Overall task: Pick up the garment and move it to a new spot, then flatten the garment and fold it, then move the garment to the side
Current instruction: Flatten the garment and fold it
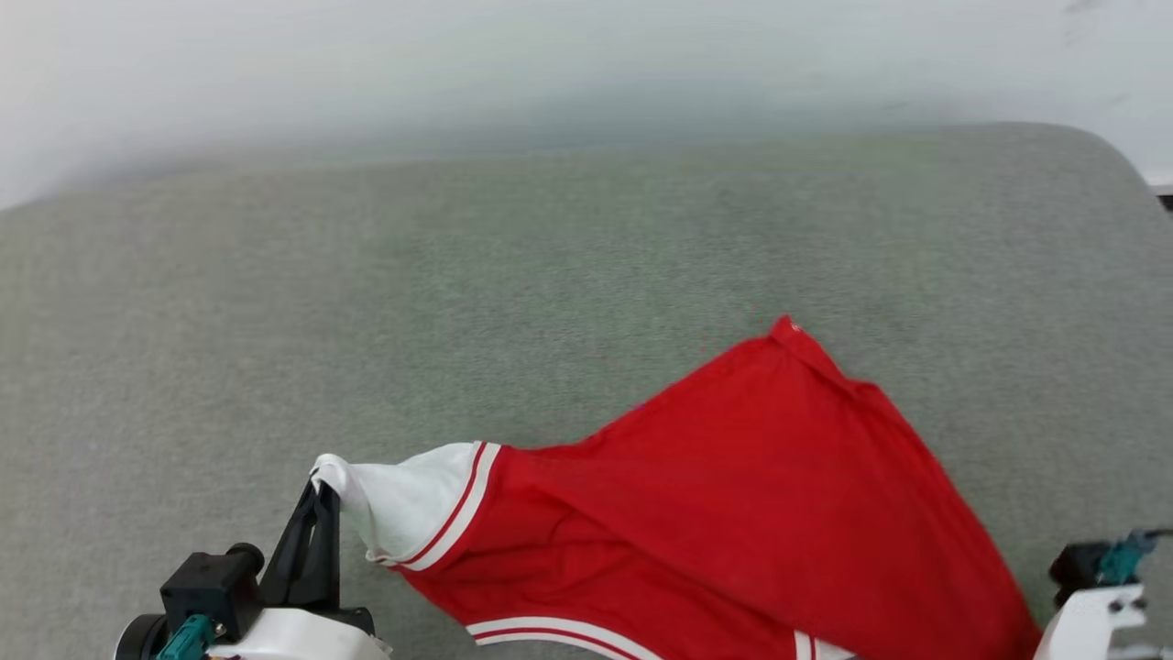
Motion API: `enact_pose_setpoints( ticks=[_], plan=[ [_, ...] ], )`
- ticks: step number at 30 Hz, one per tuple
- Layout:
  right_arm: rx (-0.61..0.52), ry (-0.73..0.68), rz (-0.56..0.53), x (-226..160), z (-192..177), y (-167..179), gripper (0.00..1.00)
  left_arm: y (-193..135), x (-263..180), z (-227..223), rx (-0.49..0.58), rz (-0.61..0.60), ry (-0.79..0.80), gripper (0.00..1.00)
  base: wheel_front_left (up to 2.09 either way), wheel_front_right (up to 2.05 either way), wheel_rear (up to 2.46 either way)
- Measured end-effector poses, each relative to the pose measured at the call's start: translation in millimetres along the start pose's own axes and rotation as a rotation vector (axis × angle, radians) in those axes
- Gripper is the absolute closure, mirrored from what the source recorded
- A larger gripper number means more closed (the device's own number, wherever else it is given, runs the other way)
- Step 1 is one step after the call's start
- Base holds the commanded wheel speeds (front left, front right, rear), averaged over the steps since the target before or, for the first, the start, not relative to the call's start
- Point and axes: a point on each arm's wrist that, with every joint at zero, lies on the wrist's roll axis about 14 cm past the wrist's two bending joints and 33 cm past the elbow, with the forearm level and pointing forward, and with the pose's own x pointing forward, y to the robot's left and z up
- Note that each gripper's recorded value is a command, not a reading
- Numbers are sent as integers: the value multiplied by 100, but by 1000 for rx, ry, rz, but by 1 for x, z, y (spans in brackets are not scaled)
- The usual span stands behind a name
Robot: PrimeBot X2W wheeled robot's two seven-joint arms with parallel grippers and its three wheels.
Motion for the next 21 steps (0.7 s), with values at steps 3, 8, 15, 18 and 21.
enact_pose_setpoints(
  ticks=[3,8,15,18,21],
  plan=[
    [65,-37,25,1,-12,10,0,-8,4,2,3,-25,1,100,0,0,0],
    [97,-295,4,-13,31,8,0,-14,8,1,3,-45,13,100,0,0,0],
    [122,-855,-31,-65,136,2,0,-19,11,4,1,-58,10,100,0,0,0],
    [110,-965,-12,-75,166,9,0,-21,14,7,0,-59,0,100,0,0,0],
    [89,-953,22,-70,190,18,0,-24,20,11,0,-68,-13,100,0,0,0]
  ],
)
